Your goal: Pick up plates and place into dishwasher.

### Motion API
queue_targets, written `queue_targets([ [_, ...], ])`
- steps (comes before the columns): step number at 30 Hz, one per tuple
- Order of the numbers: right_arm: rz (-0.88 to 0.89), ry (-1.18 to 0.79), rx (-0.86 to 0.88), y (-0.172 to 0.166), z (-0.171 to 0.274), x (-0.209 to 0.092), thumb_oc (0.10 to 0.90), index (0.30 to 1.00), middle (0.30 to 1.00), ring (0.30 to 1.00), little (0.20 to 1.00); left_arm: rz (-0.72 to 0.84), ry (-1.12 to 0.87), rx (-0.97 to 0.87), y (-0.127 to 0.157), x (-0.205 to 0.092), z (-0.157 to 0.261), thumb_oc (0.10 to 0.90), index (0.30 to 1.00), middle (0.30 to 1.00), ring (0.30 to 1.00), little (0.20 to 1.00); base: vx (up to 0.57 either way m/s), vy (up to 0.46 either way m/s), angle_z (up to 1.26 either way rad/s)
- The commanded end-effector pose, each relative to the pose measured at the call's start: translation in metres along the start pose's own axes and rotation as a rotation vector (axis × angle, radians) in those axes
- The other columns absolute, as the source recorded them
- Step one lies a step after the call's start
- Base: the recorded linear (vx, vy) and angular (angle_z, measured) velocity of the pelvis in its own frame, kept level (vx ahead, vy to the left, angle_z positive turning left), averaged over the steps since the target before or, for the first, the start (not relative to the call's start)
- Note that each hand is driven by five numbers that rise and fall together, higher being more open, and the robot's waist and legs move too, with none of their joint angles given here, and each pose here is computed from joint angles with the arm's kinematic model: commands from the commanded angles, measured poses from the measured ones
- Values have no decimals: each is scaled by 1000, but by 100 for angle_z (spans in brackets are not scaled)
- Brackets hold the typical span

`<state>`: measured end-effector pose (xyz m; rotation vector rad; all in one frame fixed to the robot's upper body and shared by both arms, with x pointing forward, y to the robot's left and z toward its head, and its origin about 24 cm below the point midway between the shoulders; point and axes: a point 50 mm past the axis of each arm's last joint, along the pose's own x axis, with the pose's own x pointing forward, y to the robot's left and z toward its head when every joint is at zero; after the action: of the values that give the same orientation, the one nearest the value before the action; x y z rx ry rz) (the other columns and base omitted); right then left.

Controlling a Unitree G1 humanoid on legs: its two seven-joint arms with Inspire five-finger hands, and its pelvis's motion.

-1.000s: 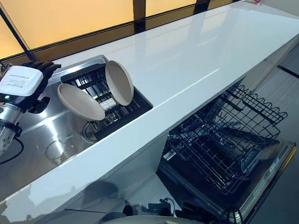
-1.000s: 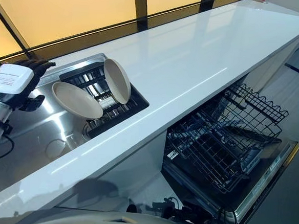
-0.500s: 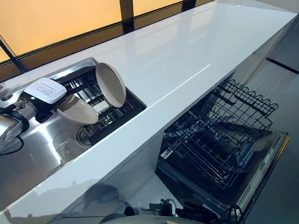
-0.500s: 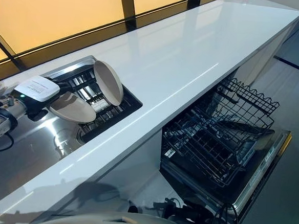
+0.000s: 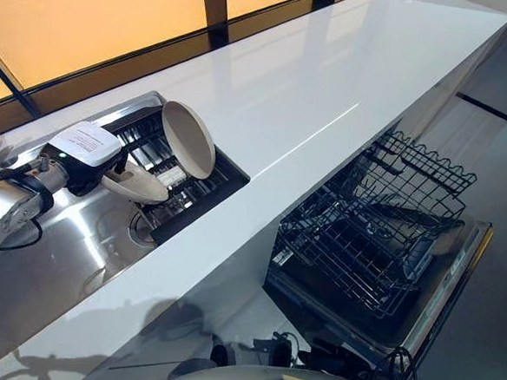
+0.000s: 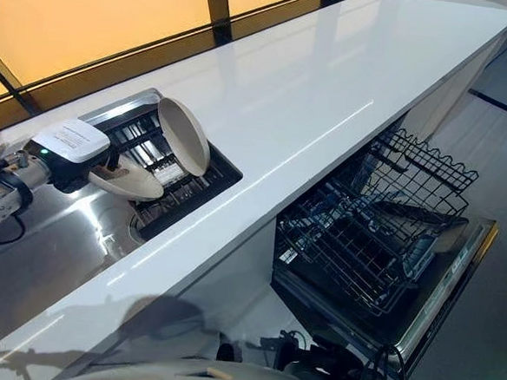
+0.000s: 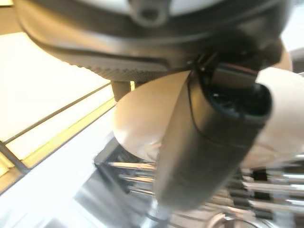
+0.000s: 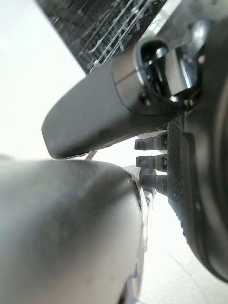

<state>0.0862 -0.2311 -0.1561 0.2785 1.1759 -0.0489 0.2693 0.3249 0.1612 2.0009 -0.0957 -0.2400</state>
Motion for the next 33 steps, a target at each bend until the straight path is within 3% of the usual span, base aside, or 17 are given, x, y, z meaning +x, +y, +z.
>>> queue_targets([
  [1, 121, -279, 118, 23, 61, 0, 800, 900, 900, 900, 900, 591, 176, 8, 104, -18, -48, 100, 300, 300, 300, 200, 0, 0, 0],
  [5, 249, -458, 167, 58, 90, -10, 800, 900, 900, 900, 900, 711, 187, 20, 104, -32, -50, 100, 300, 300, 300, 200, -26, 39, -15],
  [9, 327, -461, 113, 77, 94, -17, 800, 900, 900, 900, 900, 748, 191, 36, 94, -40, -48, 100, 300, 300, 300, 200, -25, 44, -4],
  [15, 522, -614, 60, 96, 132, -54, 800, 900, 900, 900, 900, 831, 204, 55, 75, -60, -40, 100, 300, 300, 300, 200, -19, 21, -18],
  [24, 597, -936, -149, 56, 191, -133, 800, 900, 900, 900, 900, 1026, 210, 10, 58, -92, -30, 100, 300, 300, 300, 200, -4, 22, -8],
  [25, 650, -972, -143, 46, 199, -151, 800, 900, 900, 900, 900, 1063, 205, -4, 58, -98, -29, 100, 300, 300, 300, 200, 0, 0, 0],
  [33, 711, -1238, -50, 16, 222, -203, 800, 900, 900, 900, 900, 1141, 204, -69, 59, -109, -30, 100, 300, 300, 300, 200, 1, -5, 0],
])
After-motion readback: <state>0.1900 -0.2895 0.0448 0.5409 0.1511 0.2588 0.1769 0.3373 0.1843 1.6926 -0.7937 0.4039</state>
